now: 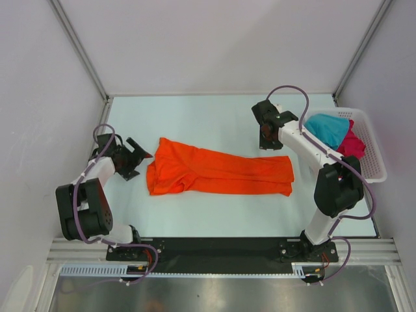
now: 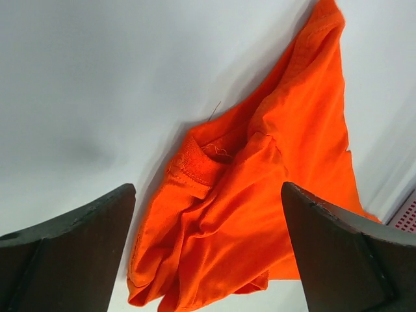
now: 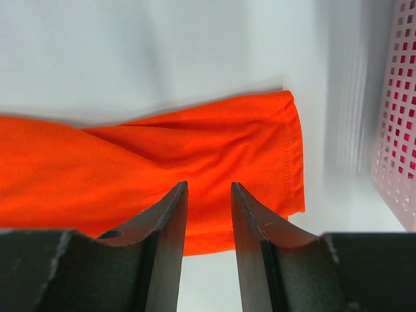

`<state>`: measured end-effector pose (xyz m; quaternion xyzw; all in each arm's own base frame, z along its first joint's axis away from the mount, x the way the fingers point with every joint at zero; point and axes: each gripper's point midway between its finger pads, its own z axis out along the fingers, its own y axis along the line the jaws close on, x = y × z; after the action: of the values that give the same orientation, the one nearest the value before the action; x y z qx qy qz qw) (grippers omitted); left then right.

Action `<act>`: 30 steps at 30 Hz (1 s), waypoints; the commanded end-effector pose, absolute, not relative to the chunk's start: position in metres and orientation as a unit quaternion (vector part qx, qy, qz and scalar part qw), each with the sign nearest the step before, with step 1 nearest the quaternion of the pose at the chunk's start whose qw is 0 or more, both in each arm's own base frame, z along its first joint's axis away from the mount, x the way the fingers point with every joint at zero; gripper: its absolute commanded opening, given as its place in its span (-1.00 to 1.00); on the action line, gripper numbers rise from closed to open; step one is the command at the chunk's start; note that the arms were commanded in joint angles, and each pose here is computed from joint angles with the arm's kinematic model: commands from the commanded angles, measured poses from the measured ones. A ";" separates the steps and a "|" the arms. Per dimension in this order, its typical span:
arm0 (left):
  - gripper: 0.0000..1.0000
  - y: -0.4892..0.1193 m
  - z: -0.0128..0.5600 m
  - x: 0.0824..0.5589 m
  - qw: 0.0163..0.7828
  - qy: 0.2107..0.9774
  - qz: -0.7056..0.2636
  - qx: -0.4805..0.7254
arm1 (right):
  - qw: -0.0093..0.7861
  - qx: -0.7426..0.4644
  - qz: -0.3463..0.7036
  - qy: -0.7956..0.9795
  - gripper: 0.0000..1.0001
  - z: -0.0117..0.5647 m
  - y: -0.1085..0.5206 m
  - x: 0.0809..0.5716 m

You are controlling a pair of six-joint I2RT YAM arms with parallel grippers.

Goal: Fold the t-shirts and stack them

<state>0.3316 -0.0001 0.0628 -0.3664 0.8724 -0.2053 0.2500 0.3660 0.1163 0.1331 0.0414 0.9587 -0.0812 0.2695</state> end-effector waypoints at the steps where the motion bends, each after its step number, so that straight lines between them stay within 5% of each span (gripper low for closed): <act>1: 0.99 -0.022 0.046 0.327 0.229 0.884 -0.225 -0.339 | 0.285 0.046 -0.079 0.954 -0.24 0.145 0.117 0.372; 15: 0.90 -0.061 -0.004 0.305 0.161 0.899 -0.232 -0.334 | 0.284 0.045 -0.083 0.954 -0.24 0.144 0.116 0.372; 18: 0.32 -0.063 0.001 0.308 0.170 0.896 -0.242 -0.331 | 0.284 0.045 -0.085 0.954 -0.24 0.143 0.114 0.372; 19: -0.45 -0.063 0.006 0.311 0.178 0.893 -0.246 -0.332 | 0.285 0.046 -0.085 0.954 -0.24 0.144 0.113 0.371; 20: -0.66 -0.063 0.007 0.312 0.181 0.892 -0.247 -0.332 | 0.284 0.045 -0.085 0.954 -0.24 0.144 0.113 0.371; 23: -0.83 -0.062 0.014 0.319 0.190 0.890 -0.249 -0.331 | 0.284 0.047 -0.085 0.954 -0.25 0.145 0.112 0.371; 30: -0.87 -0.038 0.041 0.353 0.224 0.887 -0.226 -0.334 | 0.290 0.051 -0.085 0.952 -0.25 0.151 0.107 0.369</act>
<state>0.3234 -0.0585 0.0190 -0.3370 0.8887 -0.2468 0.1889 0.3666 0.1128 0.1331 0.0441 0.9586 -0.0837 0.2685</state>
